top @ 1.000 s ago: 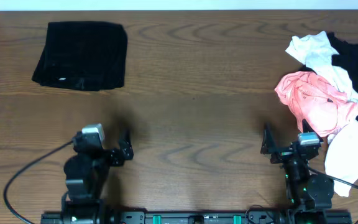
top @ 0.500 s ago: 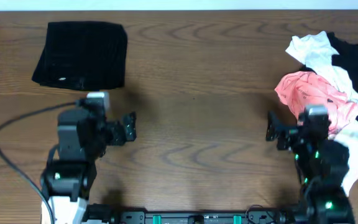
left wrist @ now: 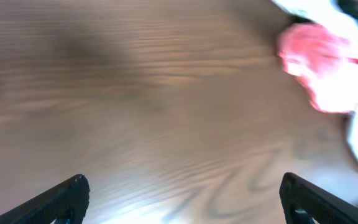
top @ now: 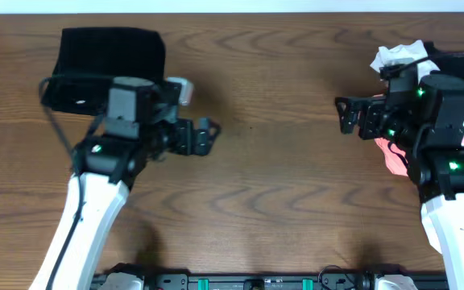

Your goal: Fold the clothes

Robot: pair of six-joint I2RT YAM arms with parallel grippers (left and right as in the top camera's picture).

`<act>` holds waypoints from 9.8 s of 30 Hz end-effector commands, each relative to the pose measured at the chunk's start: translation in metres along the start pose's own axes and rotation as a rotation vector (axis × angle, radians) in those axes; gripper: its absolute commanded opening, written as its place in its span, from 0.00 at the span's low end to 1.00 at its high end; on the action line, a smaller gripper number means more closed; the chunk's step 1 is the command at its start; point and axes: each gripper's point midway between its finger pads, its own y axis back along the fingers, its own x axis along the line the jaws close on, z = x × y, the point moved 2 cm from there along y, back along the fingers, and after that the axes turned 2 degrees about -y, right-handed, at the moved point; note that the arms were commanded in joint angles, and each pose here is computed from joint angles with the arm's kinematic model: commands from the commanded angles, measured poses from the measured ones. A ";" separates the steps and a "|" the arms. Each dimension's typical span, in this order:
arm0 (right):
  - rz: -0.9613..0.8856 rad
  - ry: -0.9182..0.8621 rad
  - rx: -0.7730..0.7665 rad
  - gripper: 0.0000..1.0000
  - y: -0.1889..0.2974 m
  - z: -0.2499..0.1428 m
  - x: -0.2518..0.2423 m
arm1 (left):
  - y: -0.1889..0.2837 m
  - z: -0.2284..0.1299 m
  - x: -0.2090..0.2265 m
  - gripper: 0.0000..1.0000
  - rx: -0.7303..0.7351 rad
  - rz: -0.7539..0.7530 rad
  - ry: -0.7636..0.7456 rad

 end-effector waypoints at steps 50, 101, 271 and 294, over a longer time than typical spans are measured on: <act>-0.787 -0.281 0.390 0.75 -0.057 -0.099 -0.247 | -0.080 0.030 -0.044 0.98 0.059 0.272 -0.161; -0.145 0.197 -0.270 0.01 0.116 0.132 0.024 | -0.042 0.074 -0.008 0.98 -0.101 0.230 -0.047; 0.048 0.342 -0.393 0.01 0.118 0.169 0.094 | 0.040 0.198 -0.072 0.13 -0.297 -0.957 0.373; 0.070 0.384 -0.748 0.01 0.262 0.174 0.114 | 0.289 0.154 -0.166 0.12 -0.768 -0.914 -0.132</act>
